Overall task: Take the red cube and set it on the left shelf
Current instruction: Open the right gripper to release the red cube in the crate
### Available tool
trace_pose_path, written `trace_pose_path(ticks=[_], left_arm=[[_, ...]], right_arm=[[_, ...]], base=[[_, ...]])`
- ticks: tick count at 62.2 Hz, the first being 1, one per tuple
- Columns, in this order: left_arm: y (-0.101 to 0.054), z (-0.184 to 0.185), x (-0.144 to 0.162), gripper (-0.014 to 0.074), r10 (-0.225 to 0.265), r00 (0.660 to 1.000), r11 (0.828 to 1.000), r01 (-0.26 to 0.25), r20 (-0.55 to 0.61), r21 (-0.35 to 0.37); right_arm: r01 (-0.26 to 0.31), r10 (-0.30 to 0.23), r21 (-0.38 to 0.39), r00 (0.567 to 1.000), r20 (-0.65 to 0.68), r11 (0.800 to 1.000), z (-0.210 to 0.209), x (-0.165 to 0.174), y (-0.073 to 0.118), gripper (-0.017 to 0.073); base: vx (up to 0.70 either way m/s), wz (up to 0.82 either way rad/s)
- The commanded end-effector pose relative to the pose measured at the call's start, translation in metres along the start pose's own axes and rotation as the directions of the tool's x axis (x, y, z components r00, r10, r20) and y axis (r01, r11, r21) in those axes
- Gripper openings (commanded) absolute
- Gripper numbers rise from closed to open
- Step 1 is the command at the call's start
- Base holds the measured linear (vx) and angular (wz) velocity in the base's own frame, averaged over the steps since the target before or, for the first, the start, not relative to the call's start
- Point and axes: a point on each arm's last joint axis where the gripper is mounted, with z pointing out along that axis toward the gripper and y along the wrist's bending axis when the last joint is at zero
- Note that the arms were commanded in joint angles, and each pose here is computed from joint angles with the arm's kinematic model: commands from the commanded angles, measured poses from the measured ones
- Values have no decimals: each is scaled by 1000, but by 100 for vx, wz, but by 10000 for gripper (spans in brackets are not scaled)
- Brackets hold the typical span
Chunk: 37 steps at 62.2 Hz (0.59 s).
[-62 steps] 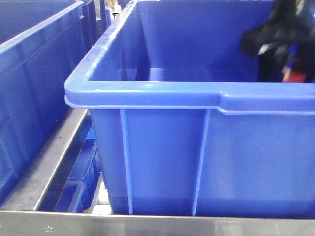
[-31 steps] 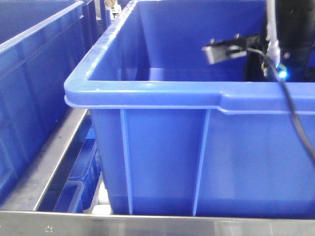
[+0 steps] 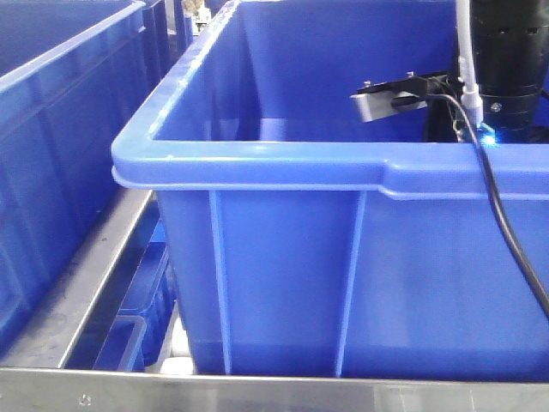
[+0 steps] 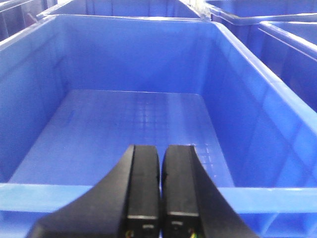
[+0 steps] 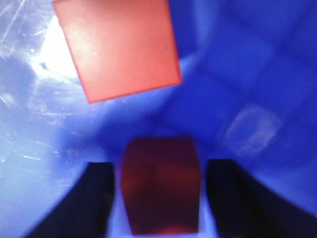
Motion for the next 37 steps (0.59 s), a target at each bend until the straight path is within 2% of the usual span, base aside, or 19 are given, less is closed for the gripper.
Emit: trace_pose_path(ticks=[1, 10, 19, 27, 33, 37], left_arm=[[0, 0, 0, 101, -7, 998, 1000, 7, 64, 0], [0, 0, 0, 101, -7, 998, 1000, 7, 64, 0], [0, 0, 0, 101, -7, 998, 1000, 7, 64, 0], [0, 0, 0, 101, -7, 998, 1000, 7, 64, 0], [0, 0, 0, 101, -7, 998, 1000, 7, 64, 0], [0, 0, 0, 101, -7, 998, 1000, 7, 64, 0]], right_arm=[[5, -5, 7, 996, 84, 1000, -25, -6, -3, 540], [0, -1, 4, 987, 158, 1000, -43, -5, -5, 539], [-10, 10, -4, 943, 333, 1000, -87, 0, -8, 536], [-17, 22, -14, 856, 516, 1000, -135, 14, -12, 536], [-20, 29, -22, 764, 644, 1000, -167, 35, -15, 524], [-21, 33, -26, 705, 708, 999, -184, 54, -16, 473]], base=[[0, 0], [0, 0], [0, 0], [0, 0], [0, 0], [0, 0]])
